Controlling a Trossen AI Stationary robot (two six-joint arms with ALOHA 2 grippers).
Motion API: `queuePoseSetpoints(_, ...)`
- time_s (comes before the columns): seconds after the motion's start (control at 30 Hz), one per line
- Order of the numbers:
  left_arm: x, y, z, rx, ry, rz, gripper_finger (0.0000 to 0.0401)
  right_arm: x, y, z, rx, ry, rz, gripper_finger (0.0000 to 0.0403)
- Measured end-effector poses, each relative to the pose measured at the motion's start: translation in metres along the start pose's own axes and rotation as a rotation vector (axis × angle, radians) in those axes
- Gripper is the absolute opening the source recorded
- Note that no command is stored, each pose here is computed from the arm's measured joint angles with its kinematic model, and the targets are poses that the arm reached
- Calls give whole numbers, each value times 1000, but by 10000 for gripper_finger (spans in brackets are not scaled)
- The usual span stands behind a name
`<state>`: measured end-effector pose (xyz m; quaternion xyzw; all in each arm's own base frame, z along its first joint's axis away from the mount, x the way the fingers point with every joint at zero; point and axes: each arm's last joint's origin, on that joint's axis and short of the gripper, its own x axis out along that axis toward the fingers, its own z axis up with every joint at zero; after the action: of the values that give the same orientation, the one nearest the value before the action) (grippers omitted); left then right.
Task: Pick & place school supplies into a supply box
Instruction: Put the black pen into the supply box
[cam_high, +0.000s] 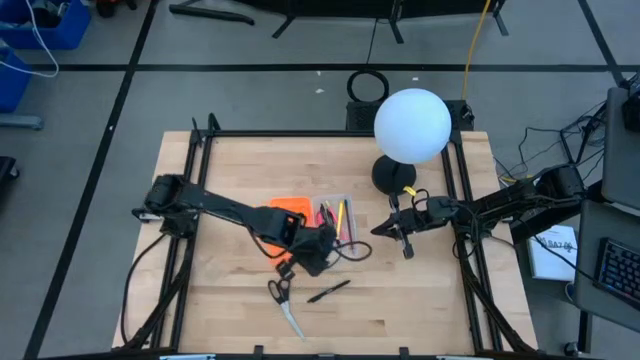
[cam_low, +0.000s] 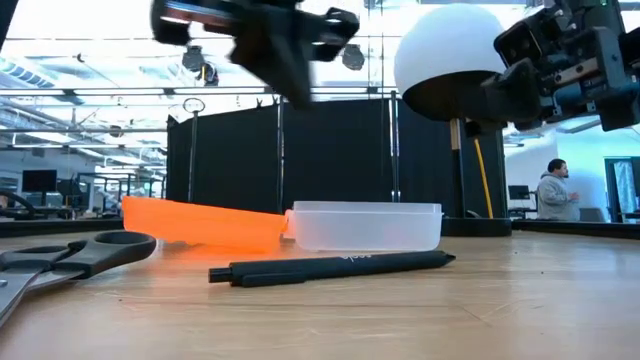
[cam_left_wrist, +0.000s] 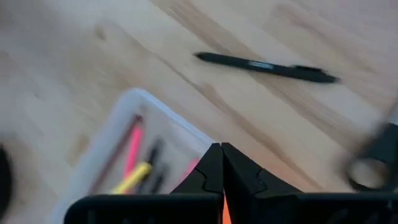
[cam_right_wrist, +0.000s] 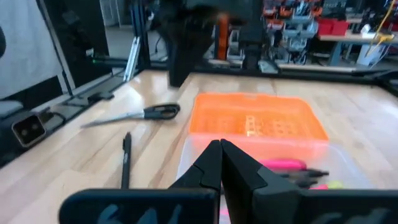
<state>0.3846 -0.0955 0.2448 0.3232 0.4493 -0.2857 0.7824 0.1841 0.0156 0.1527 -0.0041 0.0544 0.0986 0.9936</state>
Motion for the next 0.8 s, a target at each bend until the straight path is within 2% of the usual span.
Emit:
queuePoseSetpoints(0.1,-15,-12,-15,-52,-64,-11,3,0,5,-3,-20,34,30,0)
queuePoseSetpoints(0.27,-40,-43,-50,-126,-394,74,2,6,20,5,8,4,94,0)
queuePoseSetpoints(0.33,-40,-54,-69,-201,-490,136,2,13,25,15,9,-3,90,0)
queuePoseSetpoints(0.43,-37,-70,-105,-345,-535,187,2,25,33,23,10,110,38,0)
queuePoseSetpoints(0.57,-41,-98,-134,-342,-732,258,1,42,45,29,-22,261,-46,0)
queuePoseSetpoints(0.67,-47,-116,-156,-349,-855,321,1,54,54,29,-53,292,-29,0)
queuePoseSetpoints(0.8,-51,-135,-179,-373,-963,353,1,79,65,30,-19,319,-11,0)
